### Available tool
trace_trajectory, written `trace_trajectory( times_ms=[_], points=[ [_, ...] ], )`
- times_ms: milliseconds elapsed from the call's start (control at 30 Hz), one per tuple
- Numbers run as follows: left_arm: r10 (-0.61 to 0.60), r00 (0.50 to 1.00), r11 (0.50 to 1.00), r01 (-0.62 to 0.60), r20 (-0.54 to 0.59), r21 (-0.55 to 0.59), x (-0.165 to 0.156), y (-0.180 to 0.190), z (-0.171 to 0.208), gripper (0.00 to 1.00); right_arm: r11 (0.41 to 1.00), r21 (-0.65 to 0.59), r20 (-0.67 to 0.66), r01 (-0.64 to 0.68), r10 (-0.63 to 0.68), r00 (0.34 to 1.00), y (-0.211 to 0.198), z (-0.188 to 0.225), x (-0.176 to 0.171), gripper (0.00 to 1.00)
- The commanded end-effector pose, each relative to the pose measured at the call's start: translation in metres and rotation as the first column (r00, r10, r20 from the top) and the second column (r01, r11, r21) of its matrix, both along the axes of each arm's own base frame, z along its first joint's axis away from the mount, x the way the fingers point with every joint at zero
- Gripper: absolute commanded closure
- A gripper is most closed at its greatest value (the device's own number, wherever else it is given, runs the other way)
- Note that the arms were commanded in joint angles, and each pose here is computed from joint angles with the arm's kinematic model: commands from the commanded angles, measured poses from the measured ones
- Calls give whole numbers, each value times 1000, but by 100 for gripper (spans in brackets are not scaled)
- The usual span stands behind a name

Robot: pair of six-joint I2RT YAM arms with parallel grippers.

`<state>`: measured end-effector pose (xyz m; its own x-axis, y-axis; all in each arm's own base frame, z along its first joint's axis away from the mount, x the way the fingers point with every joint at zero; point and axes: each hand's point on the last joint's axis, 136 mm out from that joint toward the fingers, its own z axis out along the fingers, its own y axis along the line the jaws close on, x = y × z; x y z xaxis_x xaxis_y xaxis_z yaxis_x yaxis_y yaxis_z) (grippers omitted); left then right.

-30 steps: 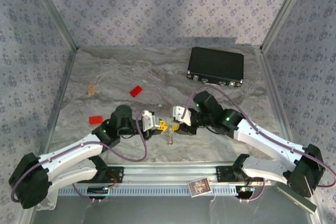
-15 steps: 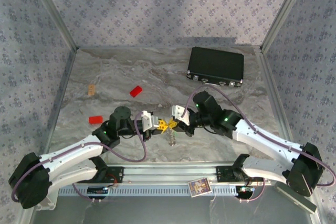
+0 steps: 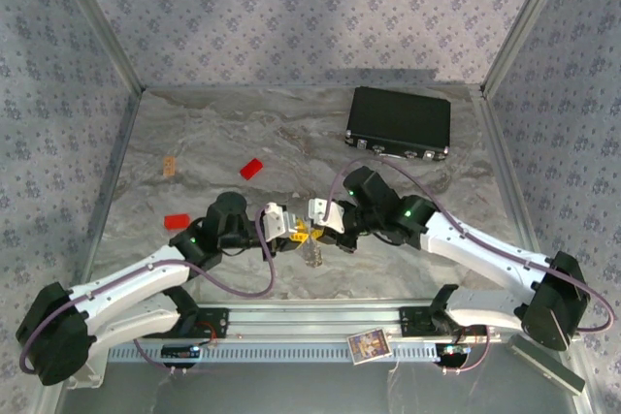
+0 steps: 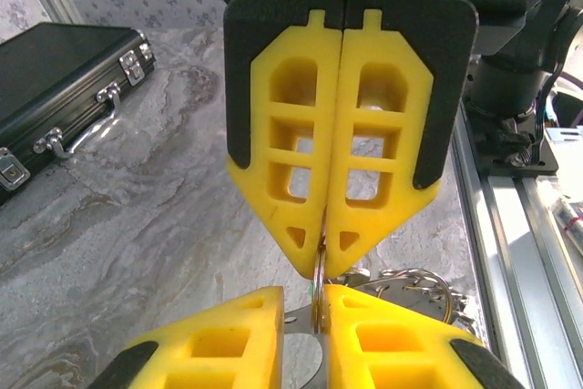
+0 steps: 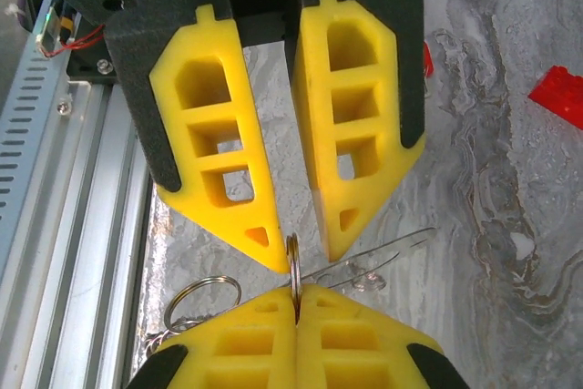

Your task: Put the keys on the keyring

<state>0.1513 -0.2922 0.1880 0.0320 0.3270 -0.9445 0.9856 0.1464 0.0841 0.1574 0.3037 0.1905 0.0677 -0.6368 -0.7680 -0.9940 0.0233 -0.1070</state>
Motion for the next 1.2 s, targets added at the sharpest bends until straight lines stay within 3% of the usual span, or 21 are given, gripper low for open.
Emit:
trace_trajectory(
  times_ms=[0, 267, 300, 400, 567, 1000, 1167],
  points=[
    [-27, 1000, 999, 26, 17, 19, 0, -4, 8, 84, 999, -23, 37, -26, 27, 999, 0, 8, -1, 100],
    [-36, 999, 999, 35, 35, 9, 0, -6, 12, 100, 998, 34, 41, -46, 44, 998, 7, 19, -5, 100],
    [-37, 999, 999, 37, 33, 9, -1, -6, 11, 100, 998, 48, 44, -37, 35, 998, 6, 21, -4, 97],
    [-34, 999, 999, 34, 40, -10, -2, -5, 12, 100, 996, 87, 20, 2, -4, 1000, -2, 20, -1, 74],
    [-8, 999, 995, 13, 46, -97, -2, -4, 13, 100, 991, 107, -45, 79, -74, 996, -18, 5, 4, 69],
    [-6, 998, 988, 15, 59, -152, -7, 0, 19, 100, 988, 128, -116, 84, -69, 991, -8, -14, 5, 68],
    [-7, 998, 987, 18, 66, -158, -7, 0, 21, 100, 991, 111, -137, 78, -62, 989, -6, -22, 5, 72]
  ],
)
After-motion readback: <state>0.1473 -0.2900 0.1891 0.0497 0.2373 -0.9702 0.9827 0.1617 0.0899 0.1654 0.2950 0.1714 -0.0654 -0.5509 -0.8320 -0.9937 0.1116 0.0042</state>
